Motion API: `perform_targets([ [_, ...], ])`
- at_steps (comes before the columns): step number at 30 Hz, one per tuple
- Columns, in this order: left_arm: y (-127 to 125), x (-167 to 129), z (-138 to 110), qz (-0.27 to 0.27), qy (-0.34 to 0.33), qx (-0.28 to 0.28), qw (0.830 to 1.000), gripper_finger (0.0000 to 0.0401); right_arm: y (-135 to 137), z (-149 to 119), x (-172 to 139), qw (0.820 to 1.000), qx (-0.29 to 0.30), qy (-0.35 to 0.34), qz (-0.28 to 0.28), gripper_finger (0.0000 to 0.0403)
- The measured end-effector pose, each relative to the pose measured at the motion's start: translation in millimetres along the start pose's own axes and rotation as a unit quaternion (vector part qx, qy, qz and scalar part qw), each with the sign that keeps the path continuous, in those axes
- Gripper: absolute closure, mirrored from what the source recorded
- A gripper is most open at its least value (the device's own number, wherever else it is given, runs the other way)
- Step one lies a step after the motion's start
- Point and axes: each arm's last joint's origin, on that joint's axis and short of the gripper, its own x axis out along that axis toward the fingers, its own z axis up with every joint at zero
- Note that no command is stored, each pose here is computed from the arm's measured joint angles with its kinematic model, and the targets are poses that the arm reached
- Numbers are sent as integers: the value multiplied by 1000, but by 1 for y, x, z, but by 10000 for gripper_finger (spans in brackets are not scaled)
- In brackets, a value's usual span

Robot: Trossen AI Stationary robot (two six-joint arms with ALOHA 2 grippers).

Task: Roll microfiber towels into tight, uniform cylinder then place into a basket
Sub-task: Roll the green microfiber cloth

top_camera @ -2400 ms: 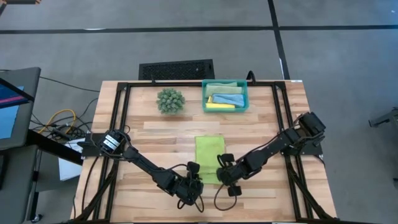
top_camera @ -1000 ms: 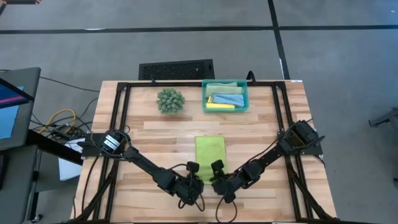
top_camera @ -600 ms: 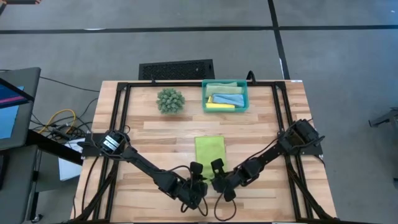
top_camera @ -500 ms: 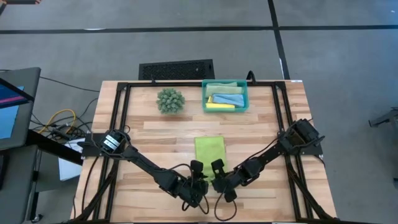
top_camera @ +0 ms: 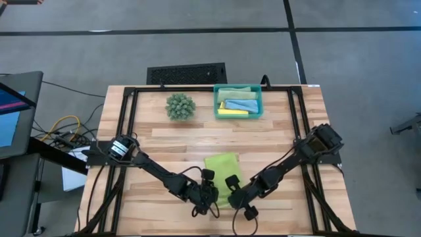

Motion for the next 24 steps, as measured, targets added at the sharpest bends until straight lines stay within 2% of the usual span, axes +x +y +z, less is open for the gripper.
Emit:
perform_targets([
  [5,-6,-1,-3,-10,-9,9,1000,294,0,1,-9,1000,5,-13,7,394],
  [10,-16,-7,1,-2,-13,50,999,294,-11,-7,-13,996,29,-67,54,386],
  [13,-21,-13,4,20,-9,78,997,294,-22,-15,-18,990,61,-102,78,385],
  [19,-29,-29,20,109,-6,118,987,294,-39,-29,-15,983,122,-102,92,391],
  [24,-32,-36,34,105,-26,126,986,294,-43,-30,-14,980,133,-106,100,380],
])
